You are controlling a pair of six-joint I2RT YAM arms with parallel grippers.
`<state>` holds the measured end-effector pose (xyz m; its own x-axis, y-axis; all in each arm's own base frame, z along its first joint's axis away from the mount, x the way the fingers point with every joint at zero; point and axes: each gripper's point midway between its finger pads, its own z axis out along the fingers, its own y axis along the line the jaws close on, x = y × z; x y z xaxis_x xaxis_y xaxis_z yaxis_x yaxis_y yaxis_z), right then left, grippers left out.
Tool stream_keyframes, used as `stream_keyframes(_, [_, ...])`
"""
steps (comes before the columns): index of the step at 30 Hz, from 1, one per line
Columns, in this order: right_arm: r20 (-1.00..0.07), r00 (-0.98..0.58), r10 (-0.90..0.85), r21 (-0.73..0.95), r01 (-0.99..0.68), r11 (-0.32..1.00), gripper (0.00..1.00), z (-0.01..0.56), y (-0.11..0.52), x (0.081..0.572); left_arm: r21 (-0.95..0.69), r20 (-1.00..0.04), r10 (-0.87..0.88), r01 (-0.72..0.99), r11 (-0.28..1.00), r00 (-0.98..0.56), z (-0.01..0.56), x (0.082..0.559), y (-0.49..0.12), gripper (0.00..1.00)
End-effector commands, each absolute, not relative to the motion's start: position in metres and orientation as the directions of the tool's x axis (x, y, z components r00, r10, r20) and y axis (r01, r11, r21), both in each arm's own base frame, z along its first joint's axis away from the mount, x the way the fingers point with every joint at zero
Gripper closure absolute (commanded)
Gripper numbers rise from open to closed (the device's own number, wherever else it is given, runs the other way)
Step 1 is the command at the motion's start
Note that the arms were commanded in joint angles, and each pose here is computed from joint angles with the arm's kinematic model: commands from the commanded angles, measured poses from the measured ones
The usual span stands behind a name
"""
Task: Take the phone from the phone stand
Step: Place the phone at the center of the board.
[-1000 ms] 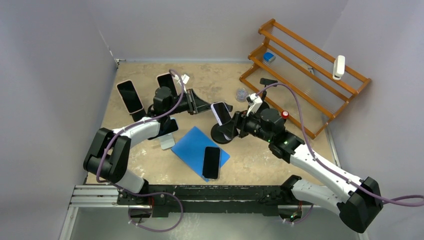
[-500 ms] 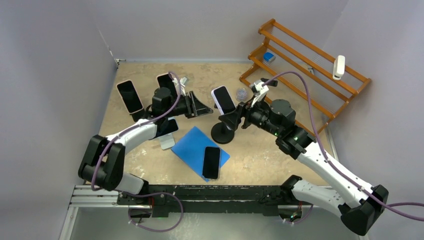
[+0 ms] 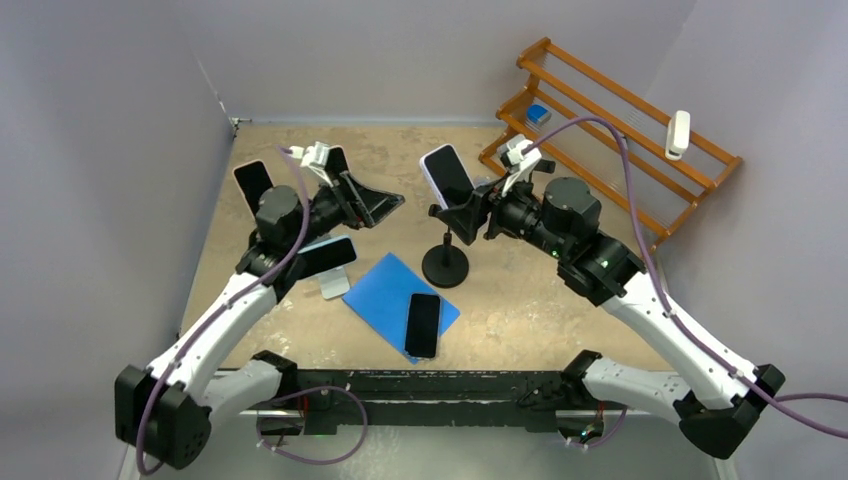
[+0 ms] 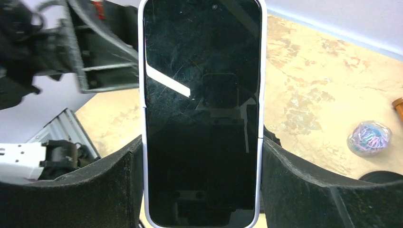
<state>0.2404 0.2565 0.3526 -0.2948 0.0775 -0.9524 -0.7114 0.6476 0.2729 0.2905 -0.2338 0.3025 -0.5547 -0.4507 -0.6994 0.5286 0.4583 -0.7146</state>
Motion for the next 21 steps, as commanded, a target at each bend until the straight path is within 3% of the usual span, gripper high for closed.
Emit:
stream_keyframes(1, [-0.979,-0.157,0.131,0.203,-0.689,0.695,1.0,0.395,0.261,0.251,-0.648,-0.747,-0.563,0.578,0.496,-0.354,0.35,0.285,-0.208,0.26])
stream_keyframes(6, [-0.968,-0.129,0.214,0.247,-0.617,0.747,1.0,0.406,0.268,0.254,-0.639,-0.742,-0.594,0.598,0.484,-0.311,0.381,0.27,-0.199,0.22])
stream_keyframes(12, [-0.953,-0.149,0.264,0.302,-0.535,0.789,1.0,0.393,0.281,0.252,-0.68,-0.723,-0.552,0.569,0.462,-0.415,0.388,0.258,-0.205,0.2])
stream_keyframes(21, [-0.938,-0.201,0.282,0.345,-0.472,0.811,1.0,0.377,0.299,0.248,-0.643,-0.746,-0.468,0.695,0.321,-0.474,0.407,0.237,-0.229,0.12])
